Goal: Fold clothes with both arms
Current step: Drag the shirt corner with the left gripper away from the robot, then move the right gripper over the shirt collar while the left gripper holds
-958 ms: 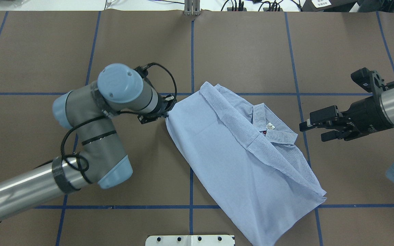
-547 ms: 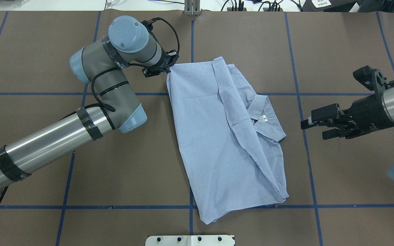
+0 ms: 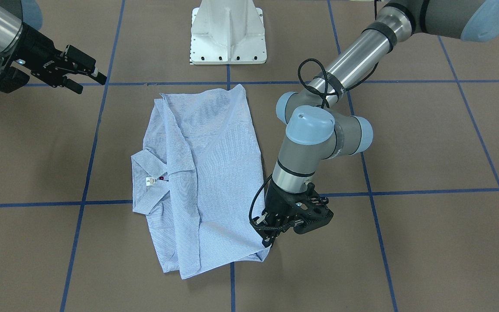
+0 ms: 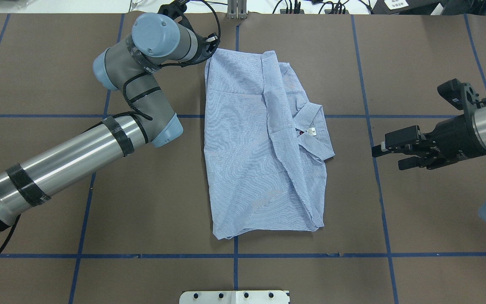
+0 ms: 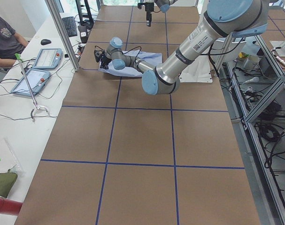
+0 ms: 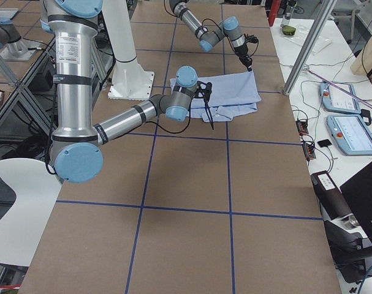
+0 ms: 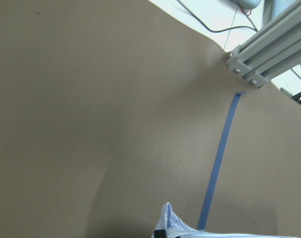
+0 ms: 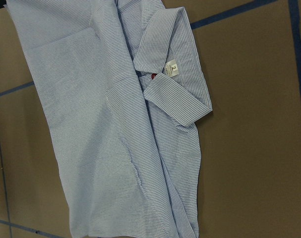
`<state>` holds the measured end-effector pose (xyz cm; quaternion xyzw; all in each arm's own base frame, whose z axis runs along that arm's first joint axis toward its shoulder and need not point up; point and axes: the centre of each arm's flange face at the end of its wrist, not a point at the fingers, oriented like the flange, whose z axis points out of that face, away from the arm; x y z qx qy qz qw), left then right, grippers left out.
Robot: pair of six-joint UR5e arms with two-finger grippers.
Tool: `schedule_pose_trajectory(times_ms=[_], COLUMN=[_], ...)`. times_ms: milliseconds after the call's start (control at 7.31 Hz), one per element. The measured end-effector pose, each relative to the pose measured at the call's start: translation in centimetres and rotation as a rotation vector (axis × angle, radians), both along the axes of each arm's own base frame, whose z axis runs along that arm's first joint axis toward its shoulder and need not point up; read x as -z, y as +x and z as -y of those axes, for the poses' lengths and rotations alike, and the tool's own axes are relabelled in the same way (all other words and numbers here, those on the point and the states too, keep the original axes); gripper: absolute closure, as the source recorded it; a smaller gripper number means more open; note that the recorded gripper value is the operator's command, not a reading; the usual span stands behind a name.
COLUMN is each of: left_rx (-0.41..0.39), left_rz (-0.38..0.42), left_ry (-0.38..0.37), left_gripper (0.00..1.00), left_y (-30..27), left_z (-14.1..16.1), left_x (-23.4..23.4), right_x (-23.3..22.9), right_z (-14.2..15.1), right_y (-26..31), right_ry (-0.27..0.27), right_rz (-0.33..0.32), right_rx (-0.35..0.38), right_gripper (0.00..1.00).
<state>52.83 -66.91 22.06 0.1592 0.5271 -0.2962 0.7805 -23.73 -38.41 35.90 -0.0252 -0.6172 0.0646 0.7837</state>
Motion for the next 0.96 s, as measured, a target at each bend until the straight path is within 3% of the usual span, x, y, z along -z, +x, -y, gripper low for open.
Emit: schedule_pose_trajectory(times_ms=[137, 274, 411, 958], left_rx=[0.015, 0.020, 0.022, 0.013], left_rz=[-0.013, -0.021, -0.027, -0.017], left_ry=[0.020, 0.030, 0.036, 0.055], left_gripper=[1.00, 0.73, 0.02, 0.01], left_y=[0.1, 0.3, 0.5, 0.2], left_z=[0.3, 0.6, 0.7, 0.6], left_x=[0.2, 0.6, 0.9, 0.3], right_x=[0.0, 0.0, 0.1, 0.4], right_z=[0.1, 0.1, 0.2, 0.6], right_y=[0.1, 0.1, 0.2, -0.1], right_ry=[0.001, 0.002, 0.003, 0.019], right_rz=[-0.001, -0.001, 0.000, -0.007], right_rx=[-0.004, -0.008, -0.011, -0.047], right_gripper=[0.00, 0.00, 0.00, 0.00])
